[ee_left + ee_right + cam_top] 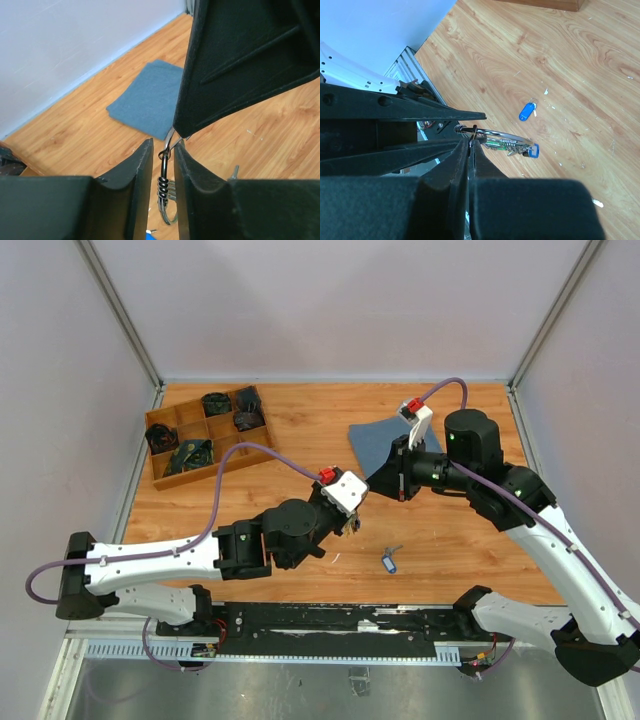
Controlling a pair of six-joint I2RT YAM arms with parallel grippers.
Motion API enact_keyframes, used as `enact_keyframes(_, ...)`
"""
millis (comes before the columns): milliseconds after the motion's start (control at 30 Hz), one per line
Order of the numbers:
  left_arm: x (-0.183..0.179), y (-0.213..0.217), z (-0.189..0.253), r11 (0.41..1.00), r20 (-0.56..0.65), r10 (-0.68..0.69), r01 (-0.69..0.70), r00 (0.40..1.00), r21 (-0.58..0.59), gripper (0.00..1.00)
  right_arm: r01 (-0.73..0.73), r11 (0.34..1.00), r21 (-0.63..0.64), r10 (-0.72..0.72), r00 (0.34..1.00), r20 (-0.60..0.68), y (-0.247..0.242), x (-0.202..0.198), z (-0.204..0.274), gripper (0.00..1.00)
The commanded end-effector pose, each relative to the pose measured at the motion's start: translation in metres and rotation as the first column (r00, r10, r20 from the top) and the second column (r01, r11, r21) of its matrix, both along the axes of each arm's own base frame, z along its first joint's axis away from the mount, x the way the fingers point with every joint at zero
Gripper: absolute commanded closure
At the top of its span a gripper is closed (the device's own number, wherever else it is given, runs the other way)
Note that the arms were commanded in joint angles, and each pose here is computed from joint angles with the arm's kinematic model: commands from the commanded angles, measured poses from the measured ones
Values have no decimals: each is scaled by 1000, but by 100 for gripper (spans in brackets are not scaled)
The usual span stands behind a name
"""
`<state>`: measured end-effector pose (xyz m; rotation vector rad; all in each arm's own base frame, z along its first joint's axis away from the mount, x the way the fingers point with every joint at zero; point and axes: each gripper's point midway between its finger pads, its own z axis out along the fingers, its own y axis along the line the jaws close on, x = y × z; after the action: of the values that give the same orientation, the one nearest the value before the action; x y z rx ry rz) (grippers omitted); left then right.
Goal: Put the keys on the keyring
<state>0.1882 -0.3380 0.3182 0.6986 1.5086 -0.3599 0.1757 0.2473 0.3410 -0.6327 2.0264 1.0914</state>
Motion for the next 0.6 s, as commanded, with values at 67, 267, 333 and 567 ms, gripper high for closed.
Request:
enact_keyframes(67,-2,3,33,992,31,-17,21,999,-121,67,-10,999,48,9,1000,23,2,-1,17,99)
enact_keyframes(267,-3,3,33,991,49,-30,36,998,-127,67,-14,998,58,13,1000,24,2,-4,21,99)
enact_keyframes(333,-3,3,31,992,57,-35,42,998,-118,67,-13,998,61,11,1000,28,1,-4,23,100)
enact_keyframes(567,-3,4,29,996,105,-47,54,993,-68,75,-15,998,67,13,1000,27,1,-5,25,99)
